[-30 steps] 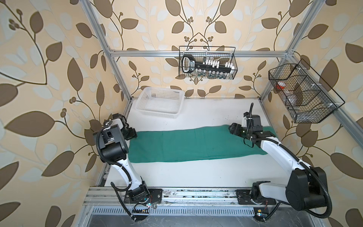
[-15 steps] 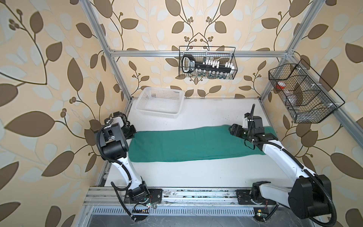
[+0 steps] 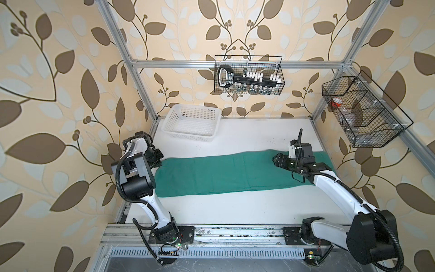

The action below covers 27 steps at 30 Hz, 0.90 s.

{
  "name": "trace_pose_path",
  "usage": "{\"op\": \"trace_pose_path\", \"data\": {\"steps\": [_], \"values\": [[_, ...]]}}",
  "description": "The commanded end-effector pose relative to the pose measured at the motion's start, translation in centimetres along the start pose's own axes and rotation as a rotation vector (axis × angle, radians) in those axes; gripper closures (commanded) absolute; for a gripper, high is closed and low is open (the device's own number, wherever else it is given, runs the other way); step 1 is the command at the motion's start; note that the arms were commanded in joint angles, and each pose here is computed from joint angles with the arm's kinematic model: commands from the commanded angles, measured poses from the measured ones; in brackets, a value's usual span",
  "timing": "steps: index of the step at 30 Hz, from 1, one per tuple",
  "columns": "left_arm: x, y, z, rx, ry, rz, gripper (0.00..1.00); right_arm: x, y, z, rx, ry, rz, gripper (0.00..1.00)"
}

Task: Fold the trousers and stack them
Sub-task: 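Lift the hem corner with the left gripper while right holds the waist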

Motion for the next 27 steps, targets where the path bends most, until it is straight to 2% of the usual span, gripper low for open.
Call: {"op": "trace_pose_path", "data": {"steps": [1, 7, 13, 21, 27], "values": [[-2.4, -3.8, -3.1, -0.098, -0.092, 0.012, 1.0, -1.1, 0.2, 0.0, 0.019, 0.007, 0.024, 0.16], [-5.3, -7.1, -8.1, -0.209, -0.105, -0.032, 1.0, -1.7, 0.5, 0.0, 0.038, 0.018, 0.028, 0.16], [-8.0, -9.3, -15.1, -0.294, -0.087, -0.058, 1.0, -2.2, 0.7, 0.0, 0.061, 0.024, 0.037, 0.16], [-11.1, -11.3, -23.3, -0.349, -0.097, -0.088, 1.0, -2.9, 0.7, -0.2, 0.086, 0.025, 0.047, 0.16], [-13.0, -10.6, -28.9, -0.418, -0.126, -0.067, 1.0, -3.4, 0.8, -0.2, 0.112, 0.036, 0.055, 0.16]]}}
Point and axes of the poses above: each gripper's point midway between its finger pads, its own y axis out along the fingers, its own z axis along the line the jaws close on, x = y × z, the point moved 4 cm from there along -y, back along the fingers, and after that the axes turned 13 degrees about y, right-handed, at the moved point
